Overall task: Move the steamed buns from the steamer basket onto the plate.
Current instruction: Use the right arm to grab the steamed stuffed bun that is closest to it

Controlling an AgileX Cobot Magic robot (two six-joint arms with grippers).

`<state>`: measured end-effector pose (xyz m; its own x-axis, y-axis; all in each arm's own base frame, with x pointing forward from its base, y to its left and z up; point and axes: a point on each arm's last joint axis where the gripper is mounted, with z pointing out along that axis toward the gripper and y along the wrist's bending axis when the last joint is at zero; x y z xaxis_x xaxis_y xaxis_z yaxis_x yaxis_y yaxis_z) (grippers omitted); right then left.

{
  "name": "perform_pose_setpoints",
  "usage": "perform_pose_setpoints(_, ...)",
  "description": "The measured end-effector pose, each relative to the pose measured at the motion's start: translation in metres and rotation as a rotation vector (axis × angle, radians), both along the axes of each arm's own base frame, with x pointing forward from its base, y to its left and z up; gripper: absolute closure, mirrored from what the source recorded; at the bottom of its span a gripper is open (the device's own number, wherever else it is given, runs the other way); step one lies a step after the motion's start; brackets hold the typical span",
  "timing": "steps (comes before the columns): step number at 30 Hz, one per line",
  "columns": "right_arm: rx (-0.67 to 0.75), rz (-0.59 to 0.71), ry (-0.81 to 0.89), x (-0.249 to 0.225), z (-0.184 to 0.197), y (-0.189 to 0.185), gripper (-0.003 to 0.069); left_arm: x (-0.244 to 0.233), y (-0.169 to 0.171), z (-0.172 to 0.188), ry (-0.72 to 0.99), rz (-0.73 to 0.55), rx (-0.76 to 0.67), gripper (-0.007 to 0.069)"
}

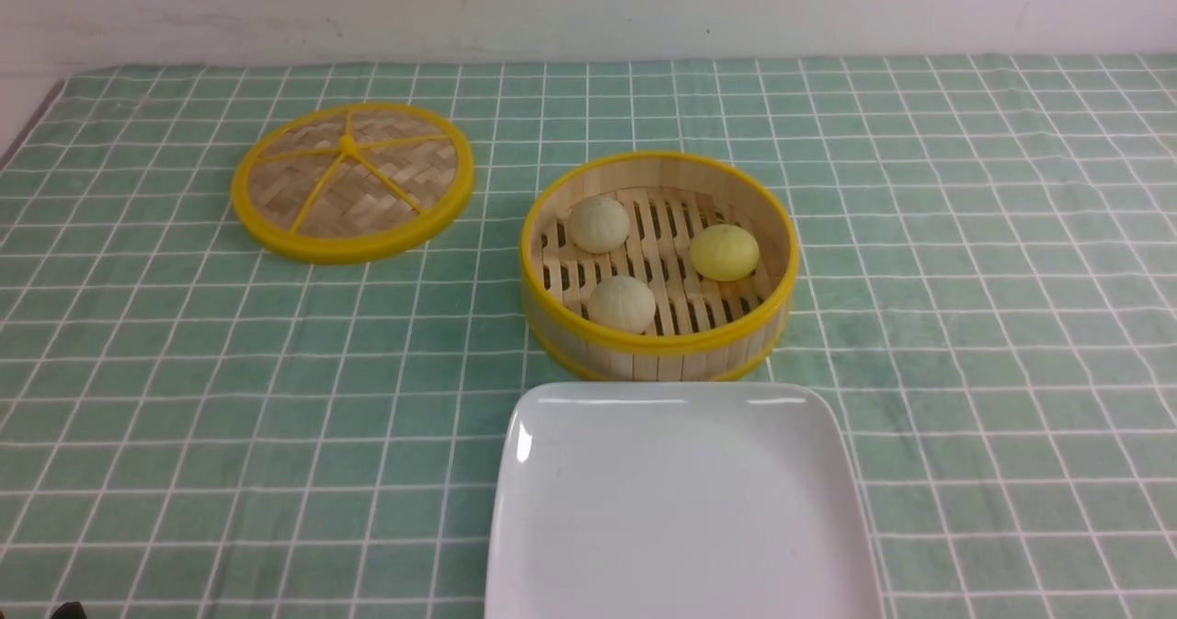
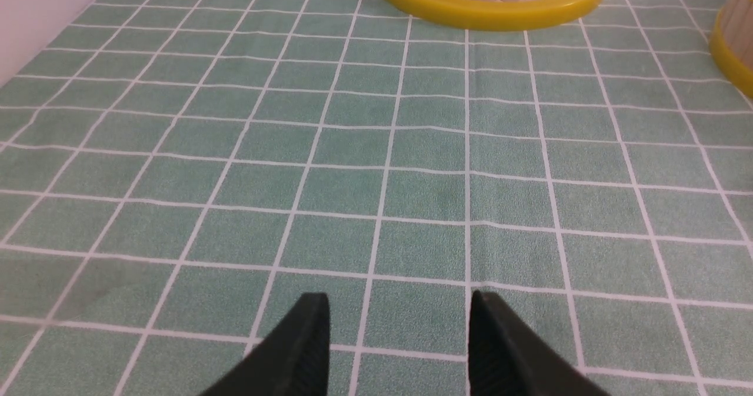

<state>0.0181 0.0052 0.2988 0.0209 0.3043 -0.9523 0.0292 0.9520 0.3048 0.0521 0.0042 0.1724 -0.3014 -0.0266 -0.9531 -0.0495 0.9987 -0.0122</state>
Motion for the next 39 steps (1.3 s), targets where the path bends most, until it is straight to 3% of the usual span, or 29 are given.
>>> perform_pose_setpoints(12,0.0,0.0,-0.001,0.0,0.0,0.0,0.0092,0.001,-0.001,0.001,-0.033,-0.006,-0.009,0.0278)
perform_pose_setpoints(26,0.0,0.0,-0.001,0.0,0.0,0.0,0.0092,0.003,-0.009,0.009,-0.117,0.017,-0.448,0.0278)
perform_pose_setpoints(33,0.013,0.006,-0.007,0.0,0.001,0.001,0.0092,0.003,-0.01,0.009,-0.114,0.041,-0.591,0.0278)
perform_pose_setpoints(39,0.064,0.039,0.017,0.0,-0.002,0.004,0.0092,0.003,-0.009,0.011,-0.133,0.042,-0.608,0.0278)
